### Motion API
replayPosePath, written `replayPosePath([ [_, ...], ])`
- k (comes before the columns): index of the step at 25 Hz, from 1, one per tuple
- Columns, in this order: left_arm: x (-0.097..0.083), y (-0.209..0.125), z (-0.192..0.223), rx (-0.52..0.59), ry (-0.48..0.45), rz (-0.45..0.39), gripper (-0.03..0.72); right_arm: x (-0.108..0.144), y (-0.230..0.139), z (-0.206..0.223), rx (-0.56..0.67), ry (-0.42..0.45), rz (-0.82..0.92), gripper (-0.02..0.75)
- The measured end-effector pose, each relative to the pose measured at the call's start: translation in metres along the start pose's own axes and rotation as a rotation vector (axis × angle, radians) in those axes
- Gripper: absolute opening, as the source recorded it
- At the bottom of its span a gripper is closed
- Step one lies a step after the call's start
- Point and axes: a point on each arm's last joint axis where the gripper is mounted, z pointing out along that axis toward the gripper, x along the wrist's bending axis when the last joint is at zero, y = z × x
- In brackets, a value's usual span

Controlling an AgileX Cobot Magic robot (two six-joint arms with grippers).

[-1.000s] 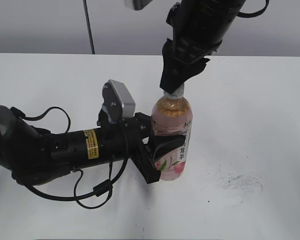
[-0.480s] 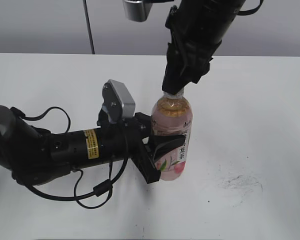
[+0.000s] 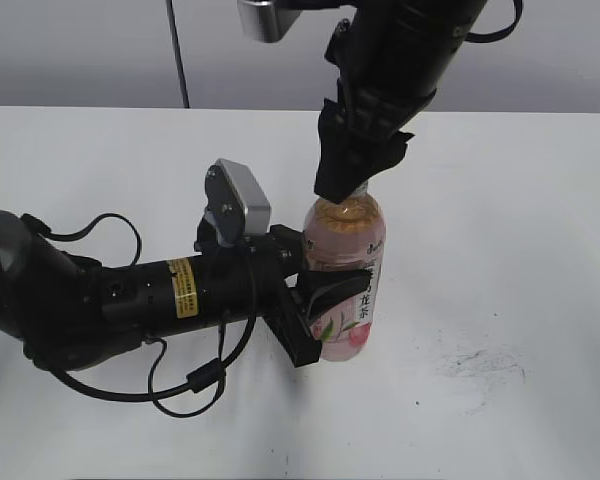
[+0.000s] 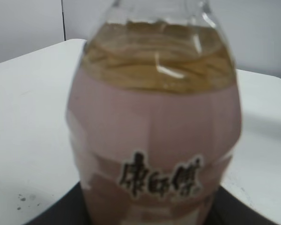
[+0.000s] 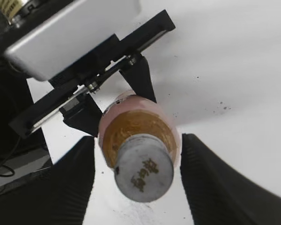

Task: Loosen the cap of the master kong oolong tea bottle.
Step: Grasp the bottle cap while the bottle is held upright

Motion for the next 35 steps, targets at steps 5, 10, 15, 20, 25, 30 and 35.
replayPosePath([
  [5,0.0,0.0,0.0,0.0,0.0,0.0,0.28,-0.004,0.009,-0.014,-0.046,-0.034,0.209,0.536],
  [10,0.0,0.0,0.0,0.0,0.0,0.0,0.28,-0.007,0.016,-0.029,-0.102,-0.053,0.656,0.569],
  [15,0.0,0.0,0.0,0.0,0.001,0.0,0.28,-0.008,0.016,-0.029,-0.111,-0.05,0.974,0.571],
  [20,0.0,0.0,0.0,0.0,0.001,0.0,0.28,-0.005,0.009,-0.017,-0.059,-0.058,1.016,0.554],
  [25,0.0,0.0,0.0,0.0,0.001,0.0,0.28,-0.001,-0.001,-0.003,0.01,-0.058,1.045,0.539],
  [30,0.0,0.0,0.0,0.0,0.001,0.0,0.28,0.0,-0.002,-0.002,0.015,-0.058,1.048,0.455],
  [35,0.0,0.0,0.0,0.0,0.001,0.0,0.28,0.0,-0.002,-0.002,0.015,-0.053,0.974,0.272],
])
